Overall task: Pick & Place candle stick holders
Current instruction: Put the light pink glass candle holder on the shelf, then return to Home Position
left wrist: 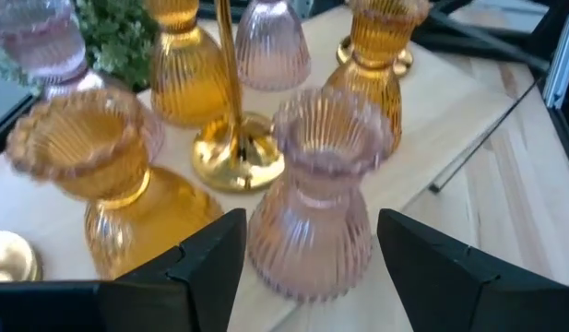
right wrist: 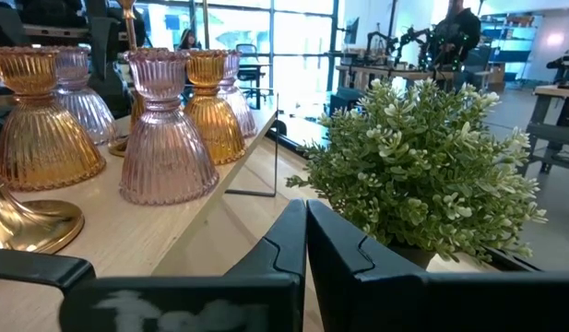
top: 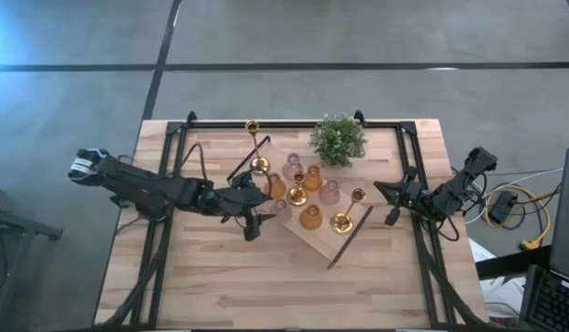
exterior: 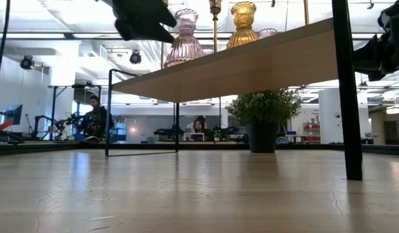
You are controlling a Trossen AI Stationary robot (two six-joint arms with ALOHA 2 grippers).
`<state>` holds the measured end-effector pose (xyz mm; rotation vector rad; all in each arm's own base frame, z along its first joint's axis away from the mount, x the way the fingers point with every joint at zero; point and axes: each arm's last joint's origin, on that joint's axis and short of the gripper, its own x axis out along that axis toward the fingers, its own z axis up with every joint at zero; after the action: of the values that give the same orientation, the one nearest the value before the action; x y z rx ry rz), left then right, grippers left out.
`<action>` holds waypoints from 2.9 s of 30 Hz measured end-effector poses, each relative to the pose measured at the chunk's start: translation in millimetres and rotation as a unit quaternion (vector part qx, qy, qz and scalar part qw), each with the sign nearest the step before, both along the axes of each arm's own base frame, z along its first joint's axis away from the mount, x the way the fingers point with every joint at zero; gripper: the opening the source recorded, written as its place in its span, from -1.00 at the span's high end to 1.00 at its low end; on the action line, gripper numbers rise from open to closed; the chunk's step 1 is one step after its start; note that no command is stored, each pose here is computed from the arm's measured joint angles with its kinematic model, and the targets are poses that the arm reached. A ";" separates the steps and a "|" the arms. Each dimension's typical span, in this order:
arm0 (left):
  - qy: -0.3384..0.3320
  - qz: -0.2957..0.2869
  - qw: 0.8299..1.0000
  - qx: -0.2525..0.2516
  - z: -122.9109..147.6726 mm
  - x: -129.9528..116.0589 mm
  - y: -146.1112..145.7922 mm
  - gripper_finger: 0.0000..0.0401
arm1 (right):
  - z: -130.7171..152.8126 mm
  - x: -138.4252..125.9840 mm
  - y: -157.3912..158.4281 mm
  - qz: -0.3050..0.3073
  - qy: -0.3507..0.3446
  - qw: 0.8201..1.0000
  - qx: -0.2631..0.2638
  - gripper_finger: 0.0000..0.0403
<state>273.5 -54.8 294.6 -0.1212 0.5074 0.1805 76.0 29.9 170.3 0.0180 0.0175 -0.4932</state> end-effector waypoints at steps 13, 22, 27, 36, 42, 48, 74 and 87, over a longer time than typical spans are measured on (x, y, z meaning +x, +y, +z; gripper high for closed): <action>0.076 -0.015 0.997 -0.013 0.8 -29.0 -1.7 -0.23 | 0.0 0.0 0.0 0.000 0.000 1.000 0.000 0.96; 0.130 -0.105 0.984 0.063 -13.1 -24.8 -7.4 0.34 | -0.1 0.0 0.0 0.000 0.000 1.000 0.000 0.96; 0.144 -0.143 0.974 0.099 -17.9 -21.5 -8.9 0.86 | 0.0 0.0 0.0 0.000 0.000 1.000 0.000 0.96; 0.099 -0.176 0.973 0.110 -11.4 -12.5 -2.6 0.98 | 0.0 0.0 0.0 0.000 0.000 1.000 0.000 0.96; 0.086 -0.169 0.977 0.096 -9.7 -9.3 3.2 0.99 | 0.0 0.0 0.0 0.000 0.000 1.000 0.001 0.96; 0.060 -0.180 0.978 0.083 -5.9 -6.5 2.1 0.99 | 0.0 0.0 0.0 0.000 -0.001 1.000 0.001 0.96; 0.075 -0.172 0.980 0.071 -21.9 11.3 4.5 1.00 | -0.1 0.0 0.0 0.000 0.000 1.000 0.001 0.96; 0.082 -0.197 0.976 0.049 -6.0 -13.1 -2.4 1.00 | -0.1 0.0 0.0 0.000 0.000 1.000 0.001 0.96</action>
<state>260.4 -57.2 288.6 0.0933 0.6754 -0.1742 76.0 29.9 170.2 0.0191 0.0174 -0.4936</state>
